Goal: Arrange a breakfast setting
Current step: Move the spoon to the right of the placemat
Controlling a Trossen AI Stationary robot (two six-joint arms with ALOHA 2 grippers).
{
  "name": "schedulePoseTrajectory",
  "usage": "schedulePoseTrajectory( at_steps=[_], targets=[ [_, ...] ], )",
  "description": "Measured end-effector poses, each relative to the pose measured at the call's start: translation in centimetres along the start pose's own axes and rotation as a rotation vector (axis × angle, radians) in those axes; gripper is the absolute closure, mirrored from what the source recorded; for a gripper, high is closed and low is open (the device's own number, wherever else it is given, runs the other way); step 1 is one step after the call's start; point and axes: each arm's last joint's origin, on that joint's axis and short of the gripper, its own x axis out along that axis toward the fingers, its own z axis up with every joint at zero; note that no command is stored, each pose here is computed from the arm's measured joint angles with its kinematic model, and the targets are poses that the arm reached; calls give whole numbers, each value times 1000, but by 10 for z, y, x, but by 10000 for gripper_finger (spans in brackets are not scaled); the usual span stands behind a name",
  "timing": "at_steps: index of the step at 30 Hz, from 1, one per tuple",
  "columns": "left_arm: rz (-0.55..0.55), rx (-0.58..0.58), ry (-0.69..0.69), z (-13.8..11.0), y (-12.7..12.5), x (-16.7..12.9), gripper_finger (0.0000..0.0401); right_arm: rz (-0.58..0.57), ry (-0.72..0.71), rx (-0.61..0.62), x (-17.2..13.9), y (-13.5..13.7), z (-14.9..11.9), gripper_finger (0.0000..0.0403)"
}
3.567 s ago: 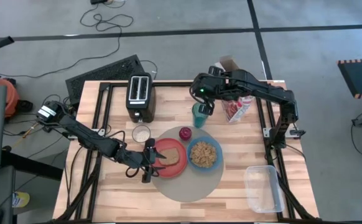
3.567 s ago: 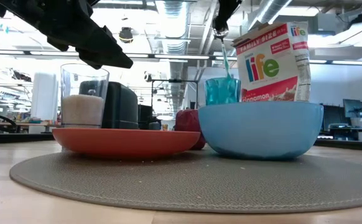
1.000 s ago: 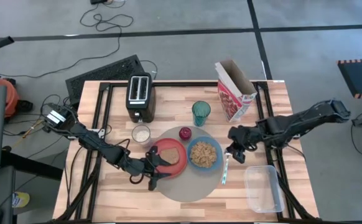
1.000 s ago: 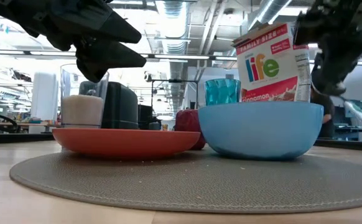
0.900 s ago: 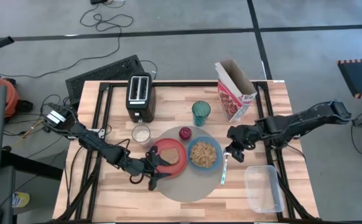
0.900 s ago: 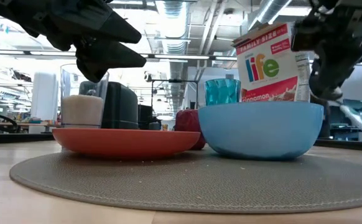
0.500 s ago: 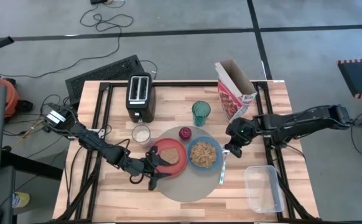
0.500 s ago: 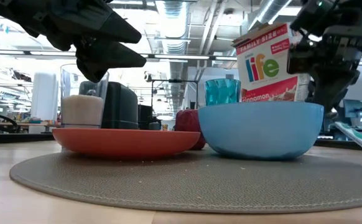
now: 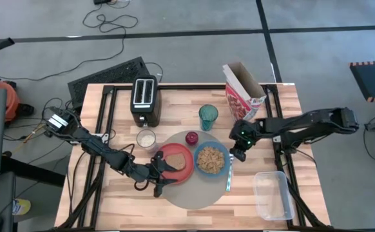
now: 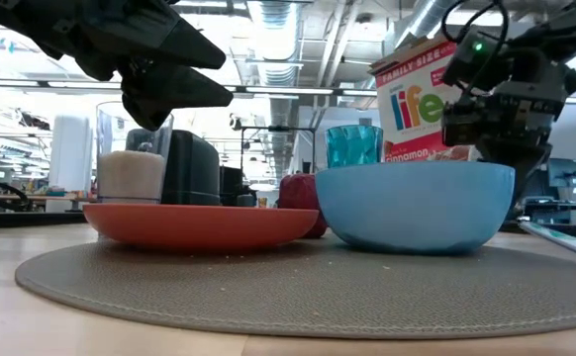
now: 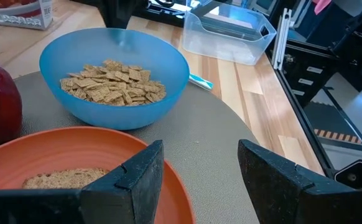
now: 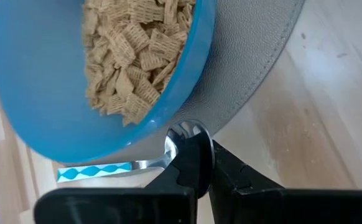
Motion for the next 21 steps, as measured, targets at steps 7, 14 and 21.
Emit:
schedulePoseTrajectory(
  at_steps=[7, 14, 21],
  targets=[
    [3, 0, -2, 0, 0, 0, 208, -6, 13, -16, 13, -3, 4, 353],
    [7, 0, -5, 0, 0, 0, 208, -35, 33, -15, 22, -6, 4, 335],
    [14, -1, -10, 1, 0, 0, 208, -63, 15, -19, 24, -7, 5, 307]
  ],
)
